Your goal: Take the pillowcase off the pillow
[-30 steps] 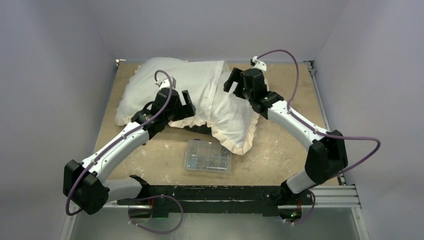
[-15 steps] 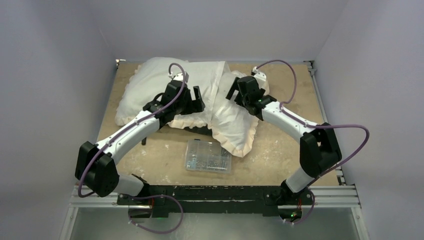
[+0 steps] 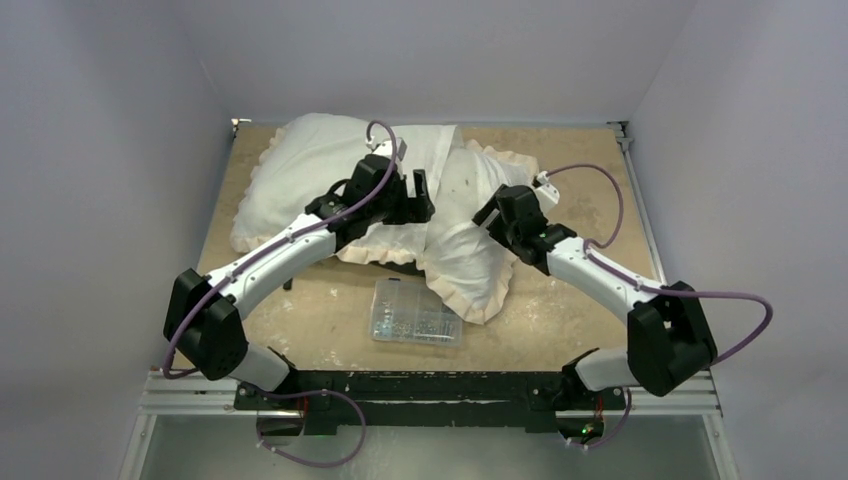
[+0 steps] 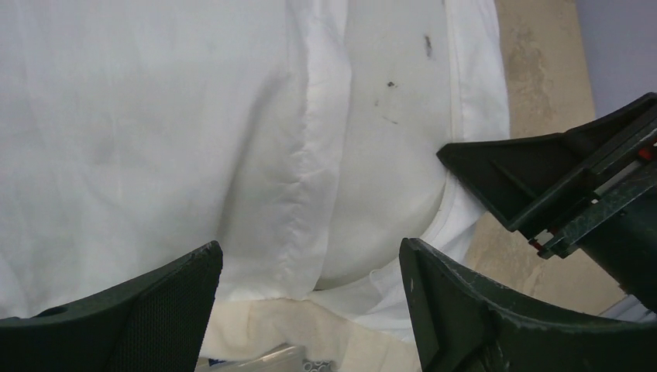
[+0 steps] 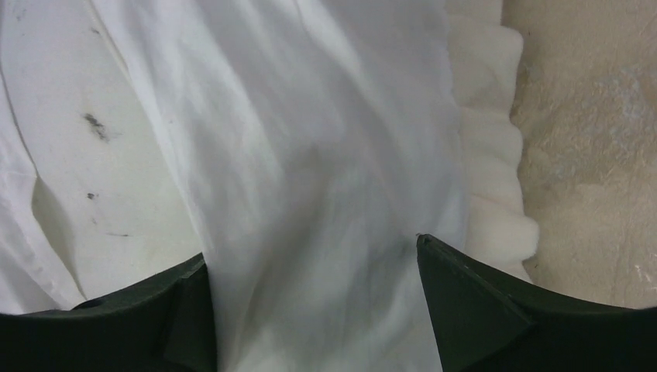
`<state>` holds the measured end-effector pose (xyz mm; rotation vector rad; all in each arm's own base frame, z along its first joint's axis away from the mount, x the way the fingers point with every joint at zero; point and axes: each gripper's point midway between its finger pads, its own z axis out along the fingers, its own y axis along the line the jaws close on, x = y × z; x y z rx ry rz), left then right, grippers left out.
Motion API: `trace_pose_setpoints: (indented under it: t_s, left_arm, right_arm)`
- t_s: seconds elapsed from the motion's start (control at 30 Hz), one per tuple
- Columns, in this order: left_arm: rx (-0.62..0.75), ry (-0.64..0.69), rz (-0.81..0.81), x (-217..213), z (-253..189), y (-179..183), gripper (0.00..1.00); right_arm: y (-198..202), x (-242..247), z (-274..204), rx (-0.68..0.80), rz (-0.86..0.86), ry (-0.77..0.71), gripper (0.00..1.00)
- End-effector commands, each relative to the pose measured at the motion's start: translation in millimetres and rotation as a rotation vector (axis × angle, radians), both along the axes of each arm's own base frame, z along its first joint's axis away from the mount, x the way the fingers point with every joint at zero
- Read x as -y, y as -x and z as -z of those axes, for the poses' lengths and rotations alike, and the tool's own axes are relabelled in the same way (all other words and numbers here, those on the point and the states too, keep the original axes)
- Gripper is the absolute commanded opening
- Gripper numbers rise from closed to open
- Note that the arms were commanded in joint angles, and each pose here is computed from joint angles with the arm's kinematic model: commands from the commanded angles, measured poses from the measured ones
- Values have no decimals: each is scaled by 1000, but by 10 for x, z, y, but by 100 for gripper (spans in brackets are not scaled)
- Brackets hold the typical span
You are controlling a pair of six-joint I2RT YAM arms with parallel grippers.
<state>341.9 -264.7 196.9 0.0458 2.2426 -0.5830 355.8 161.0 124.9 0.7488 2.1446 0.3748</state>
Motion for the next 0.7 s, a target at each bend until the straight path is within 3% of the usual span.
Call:
trace_pose_setpoints:
  t_s: [0.0, 0.3, 0.5, 0.57, 0.67]
  left_arm:
    - [101, 28, 50, 244, -341, -94, 84]
    - [131, -9, 102, 614, -354, -143, 82]
    - [139, -115, 124, 840, -246, -274, 82]
    - [135, -157, 120, 886, -181, -327, 82]
    - [120, -222, 115, 943, -49, -392, 82]
  right_arm:
    - [218, -10, 186, -61, -24, -74, 80]
    - [356, 75, 290, -74, 40, -143, 60]
    - [363, 16, 358, -67, 14, -187, 36]
    - [356, -9, 395, -72, 5, -192, 23]
    - [334, -21, 426, -75, 5, -190, 16]
